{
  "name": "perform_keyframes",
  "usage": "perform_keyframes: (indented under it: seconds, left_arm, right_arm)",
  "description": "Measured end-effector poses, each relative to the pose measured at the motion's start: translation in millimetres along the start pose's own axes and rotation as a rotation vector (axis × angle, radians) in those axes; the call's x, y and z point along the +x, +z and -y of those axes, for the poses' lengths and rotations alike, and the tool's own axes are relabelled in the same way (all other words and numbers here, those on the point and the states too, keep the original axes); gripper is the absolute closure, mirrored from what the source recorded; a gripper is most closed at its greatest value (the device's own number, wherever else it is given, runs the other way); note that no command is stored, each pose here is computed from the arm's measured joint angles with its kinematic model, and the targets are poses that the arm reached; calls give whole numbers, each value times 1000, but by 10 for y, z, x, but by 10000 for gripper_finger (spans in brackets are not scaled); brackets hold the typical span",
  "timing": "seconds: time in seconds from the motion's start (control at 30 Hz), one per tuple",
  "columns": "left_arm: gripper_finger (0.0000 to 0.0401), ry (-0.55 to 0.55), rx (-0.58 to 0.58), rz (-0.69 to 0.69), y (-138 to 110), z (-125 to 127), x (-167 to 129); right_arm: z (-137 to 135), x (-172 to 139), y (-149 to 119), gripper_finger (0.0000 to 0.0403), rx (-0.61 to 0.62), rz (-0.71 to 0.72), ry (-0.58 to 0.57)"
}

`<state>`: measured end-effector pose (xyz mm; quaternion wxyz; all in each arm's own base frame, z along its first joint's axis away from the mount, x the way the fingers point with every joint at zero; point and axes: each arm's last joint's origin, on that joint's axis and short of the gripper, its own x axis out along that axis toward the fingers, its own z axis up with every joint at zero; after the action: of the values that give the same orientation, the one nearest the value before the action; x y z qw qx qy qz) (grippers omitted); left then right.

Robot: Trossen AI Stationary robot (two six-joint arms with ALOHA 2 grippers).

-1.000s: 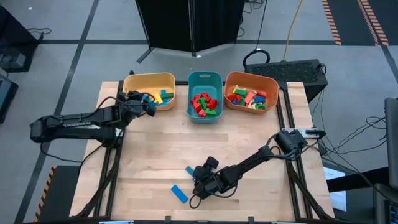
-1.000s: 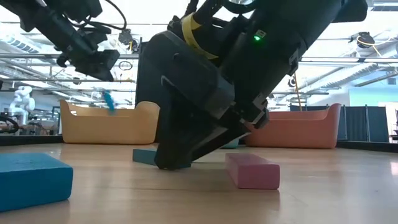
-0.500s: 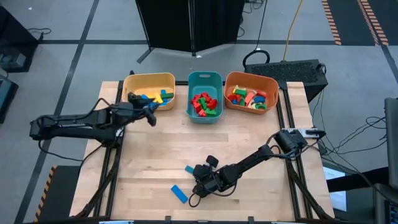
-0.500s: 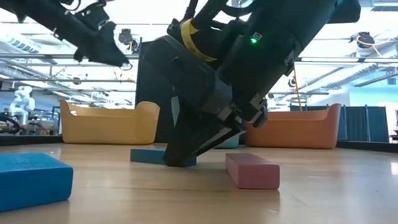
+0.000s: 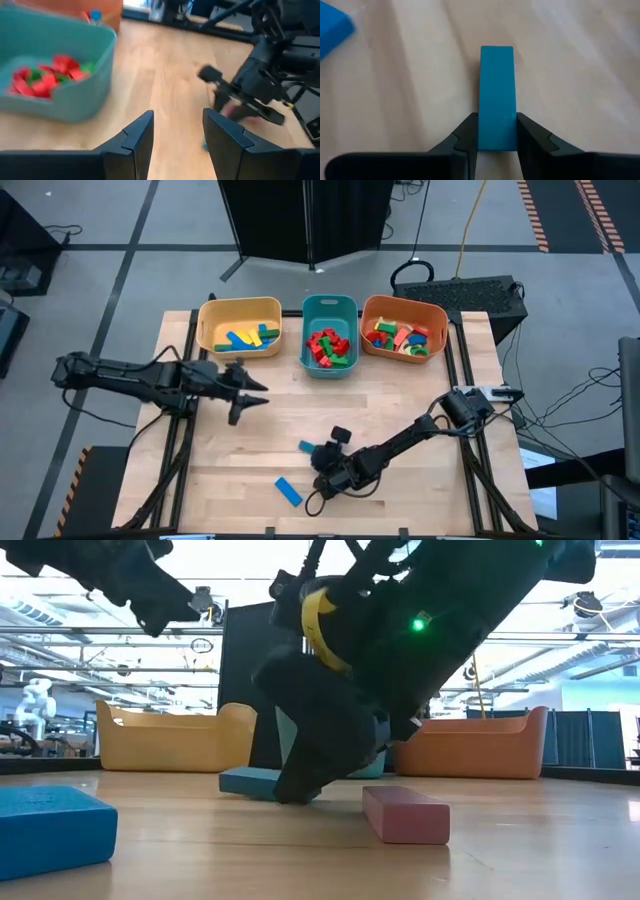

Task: Sort blocks by size
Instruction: Put the blue rectangle block into the yellow bin

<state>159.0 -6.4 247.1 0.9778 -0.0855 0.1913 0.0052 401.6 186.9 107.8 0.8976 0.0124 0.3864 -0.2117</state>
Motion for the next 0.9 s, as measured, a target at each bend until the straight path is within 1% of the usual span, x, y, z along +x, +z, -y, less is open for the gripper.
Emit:
perform_keyframes:
  seconds: [0.1,0.23,0.3,0.4,0.47,0.57,0.67,0.73,0.8,0.9]
  left_arm:
    - [243,9,-95,-58,-56,39,105]
    - [243,56,-275,-133,-141,57,259]
    - [243,70,-338,-158,-176,63,335]
    - [243,76,-410,-159,-192,69,445]
    - [243,62,-427,-156,-195,77,511]
    - [243,7,-437,-142,-183,100,602]
    - [243,-50,-461,-150,-187,117,676]
    - [243,-83,-466,-156,-192,128,717]
    - [243,-104,-468,-175,-211,135,746]
    - [244,-129,-470,-187,-222,143,773]
  right_arm:
    - [25,10,0,316,-42,33,-60]
    - [29,-5,11,315,-107,88,-131]
    - [35,-7,16,315,-131,104,-157]
    - [44,-27,40,315,-159,132,-194]
    - [51,-38,70,315,-173,153,-221]
    - [30,-77,164,315,-222,180,-254]
    - [3,-124,308,315,-255,206,-261]
    - [-3,-153,400,315,-268,228,-285]
    - [-3,-182,501,315,-281,250,-315]
    - [-3,-217,615,314,-301,265,-327]
